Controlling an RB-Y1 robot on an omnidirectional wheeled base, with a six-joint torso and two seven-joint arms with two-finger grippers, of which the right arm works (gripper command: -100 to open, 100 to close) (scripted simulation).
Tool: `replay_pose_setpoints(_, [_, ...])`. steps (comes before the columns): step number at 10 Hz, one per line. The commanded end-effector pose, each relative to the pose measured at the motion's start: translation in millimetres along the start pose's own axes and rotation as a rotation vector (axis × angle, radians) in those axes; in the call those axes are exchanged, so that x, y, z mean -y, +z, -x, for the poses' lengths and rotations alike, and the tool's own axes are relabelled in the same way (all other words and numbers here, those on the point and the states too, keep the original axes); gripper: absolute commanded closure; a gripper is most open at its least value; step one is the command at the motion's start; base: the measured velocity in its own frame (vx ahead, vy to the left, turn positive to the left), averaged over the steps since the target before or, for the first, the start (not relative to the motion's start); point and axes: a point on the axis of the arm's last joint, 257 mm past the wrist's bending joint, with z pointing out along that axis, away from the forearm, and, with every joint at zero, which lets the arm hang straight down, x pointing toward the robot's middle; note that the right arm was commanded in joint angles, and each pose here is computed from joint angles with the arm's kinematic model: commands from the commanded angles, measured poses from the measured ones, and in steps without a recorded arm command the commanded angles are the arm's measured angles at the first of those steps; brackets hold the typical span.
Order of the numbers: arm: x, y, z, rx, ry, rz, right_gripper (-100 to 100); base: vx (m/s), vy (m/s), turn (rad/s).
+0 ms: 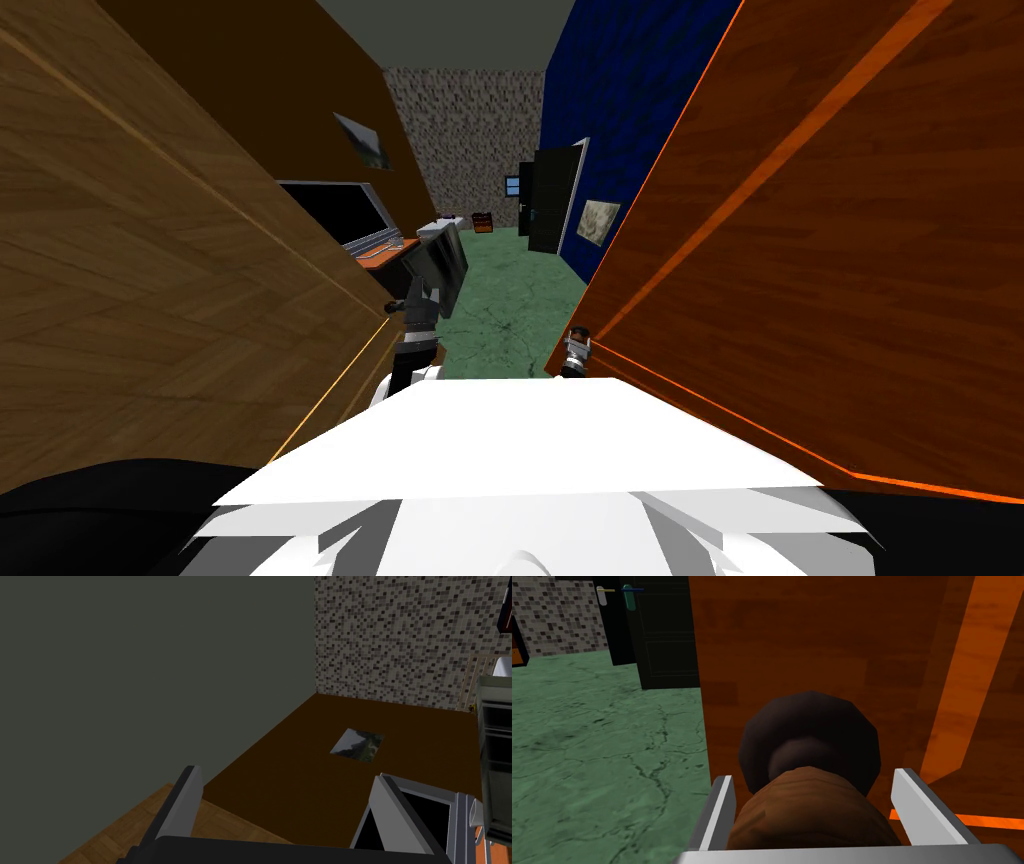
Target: Push the door open
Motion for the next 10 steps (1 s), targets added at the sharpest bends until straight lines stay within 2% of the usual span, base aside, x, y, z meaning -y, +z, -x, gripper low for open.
replay_pose_setpoints(1, [-25.2,4.3,-3.4,-0.012,-0.012,0.053,100,0.202,-0.053,-0.074])
replay_pose_setpoints(4, [-40.2,7.8,-4.1,-0.014,-0.012,0.093,100,0.163,-0.029,-0.062])
replay_pose_setpoints(6, [-53.1,9.6,-4.0,-0.012,-0.007,0.134,100,0.163,-0.007,-0.058])
replay_pose_setpoints(7, [-53.1,9.6,-4.0,-0.012,-0.007,0.134,100,0.126,-0.009,-0.046])
replay_pose_setpoints(10, [-65.6,9.5,-2.9,-0.006,0.005,0.183,100,0.141,-0.024,-0.053])
